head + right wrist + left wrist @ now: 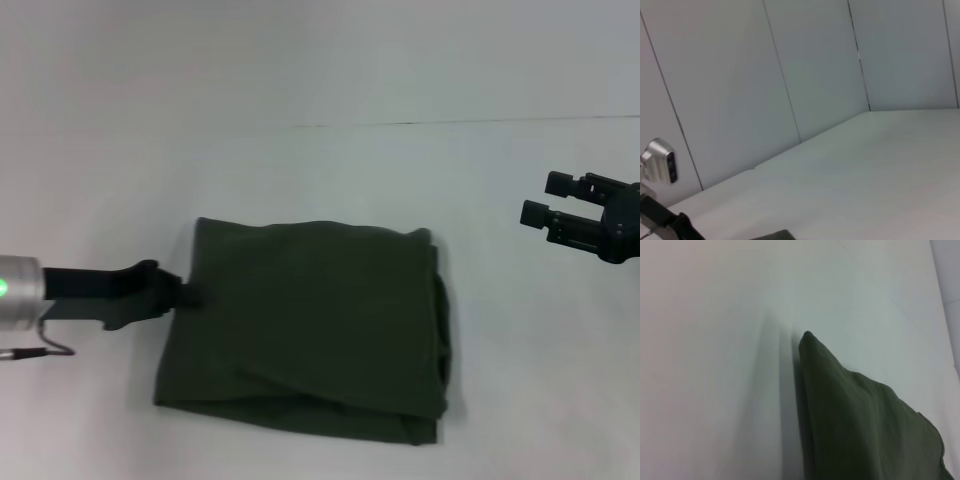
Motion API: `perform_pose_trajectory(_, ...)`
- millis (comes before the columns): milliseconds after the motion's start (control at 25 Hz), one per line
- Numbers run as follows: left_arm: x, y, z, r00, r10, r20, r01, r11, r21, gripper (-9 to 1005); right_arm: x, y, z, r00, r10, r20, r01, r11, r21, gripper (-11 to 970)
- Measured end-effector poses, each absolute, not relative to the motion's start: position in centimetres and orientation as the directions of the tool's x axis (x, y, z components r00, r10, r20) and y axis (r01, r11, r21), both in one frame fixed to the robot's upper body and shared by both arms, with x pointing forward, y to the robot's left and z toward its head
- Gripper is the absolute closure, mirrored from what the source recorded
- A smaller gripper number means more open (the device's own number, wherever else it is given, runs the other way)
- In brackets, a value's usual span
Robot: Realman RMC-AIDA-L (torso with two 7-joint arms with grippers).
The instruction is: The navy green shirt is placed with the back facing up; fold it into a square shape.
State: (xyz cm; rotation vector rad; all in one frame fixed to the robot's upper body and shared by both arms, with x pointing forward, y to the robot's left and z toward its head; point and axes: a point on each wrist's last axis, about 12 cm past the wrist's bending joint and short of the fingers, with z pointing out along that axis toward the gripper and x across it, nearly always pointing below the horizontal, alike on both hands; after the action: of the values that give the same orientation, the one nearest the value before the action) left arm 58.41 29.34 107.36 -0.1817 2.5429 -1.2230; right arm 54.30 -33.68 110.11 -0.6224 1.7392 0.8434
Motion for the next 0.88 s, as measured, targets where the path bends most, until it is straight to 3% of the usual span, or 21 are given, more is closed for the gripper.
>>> perform_pose_trajectory(320,57.7,30.7,107.2,-0.952,-0.218,-0.216,0.018,0.662,-0.749,915,54.7,-33.0,109.9,-0.311,-0.005,-0.950,-0.745,0.622,0.241,210)
perform_pose_trajectory(480,57.9,30.7,107.4,-0.940,-0.222,-0.260,0.053,0.655,-0.754,885,54.9,-32.5,109.7,-0.316,-0.007,-0.949,-0.745,0.621,0.244,210)
perform_pose_trajectory(600,57.9,31.2,108.7,-0.897,-0.198,-0.396,0.198,0.620,-0.759,856,55.0,-32.2,109.7,-0.316,0.002,-0.949,-0.744,0.620,0.249,210)
perform_pose_trajectory(800,56.7,32.1,111.3,-0.660,-0.080,-0.747,0.608,0.527,-0.594,647,55.8,-31.2,110.0,-0.335,0.036,-0.941,-0.750,0.594,0.290,202)
perform_pose_trajectory(880,56.4,32.2,111.5,-0.601,-0.076,-0.795,0.663,0.507,-0.550,611,56.2,-30.4,110.4,-0.348,0.039,-0.937,-0.771,0.557,0.310,195)
